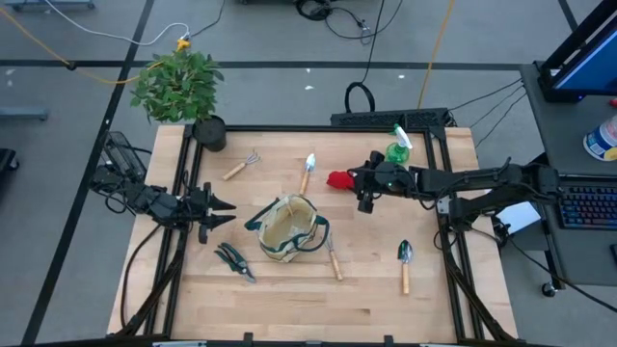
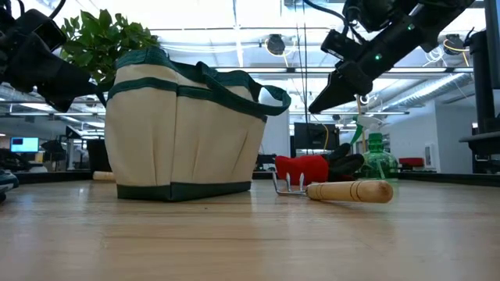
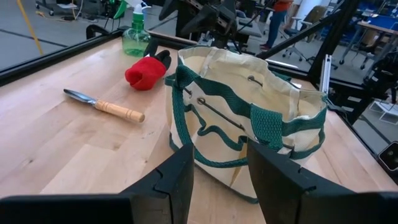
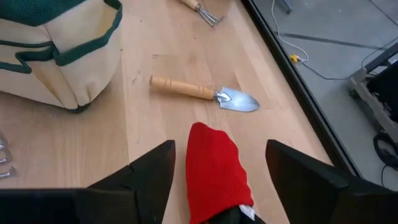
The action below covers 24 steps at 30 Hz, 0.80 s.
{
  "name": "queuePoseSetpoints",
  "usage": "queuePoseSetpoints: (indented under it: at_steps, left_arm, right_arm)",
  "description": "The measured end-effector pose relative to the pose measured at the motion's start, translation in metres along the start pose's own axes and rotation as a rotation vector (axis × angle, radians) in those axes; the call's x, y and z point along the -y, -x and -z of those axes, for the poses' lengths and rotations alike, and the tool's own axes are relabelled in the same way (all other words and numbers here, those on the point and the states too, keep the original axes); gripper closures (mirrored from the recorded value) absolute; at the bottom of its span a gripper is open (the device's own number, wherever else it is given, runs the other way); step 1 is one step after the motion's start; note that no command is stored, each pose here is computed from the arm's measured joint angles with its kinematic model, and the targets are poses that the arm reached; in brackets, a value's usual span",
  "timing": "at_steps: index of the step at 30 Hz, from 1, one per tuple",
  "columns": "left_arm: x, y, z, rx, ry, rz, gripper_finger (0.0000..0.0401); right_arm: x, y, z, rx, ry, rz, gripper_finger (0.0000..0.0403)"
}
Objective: Pick & Place Garden tools in Gardening bag
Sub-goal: Put the red glove into the brown bag
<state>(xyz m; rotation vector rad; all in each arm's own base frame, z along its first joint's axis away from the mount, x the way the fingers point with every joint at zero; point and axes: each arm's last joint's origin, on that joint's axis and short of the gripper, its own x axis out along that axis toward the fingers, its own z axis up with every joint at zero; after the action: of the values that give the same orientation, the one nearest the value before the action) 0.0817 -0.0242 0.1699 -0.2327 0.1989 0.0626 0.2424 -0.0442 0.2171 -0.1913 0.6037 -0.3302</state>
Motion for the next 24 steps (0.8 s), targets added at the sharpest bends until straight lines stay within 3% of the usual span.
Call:
queuePoseSetpoints:
  at_steps: [7,15,20,24]
  left_arm:
    - [0.000,0.000,0.000,0.001,0.001,0.000,0.0247]
    - [0.000,0.000,0.000,0.001,0.002,0.000,0.0247]
    - [0.000,0.000,0.000,0.000,0.001,0.000,0.0247]
    - [0.000,0.000,0.000,0.000,0.001,0.000,0.0247]
  right_arm:
    - [0.007,0.001,-0.005,-0.013,-0.012,0.011,0.0151]
    - [0.028,0.009,-0.053,0.105,-0.091,-0.081,0.0151]
    - [0.032,-0.001,-0.062,-0.026,-0.049,-0.096,0.0151]
    - [0.028,-0.019,-0.054,-0.191,0.027,-0.131,0.0151]
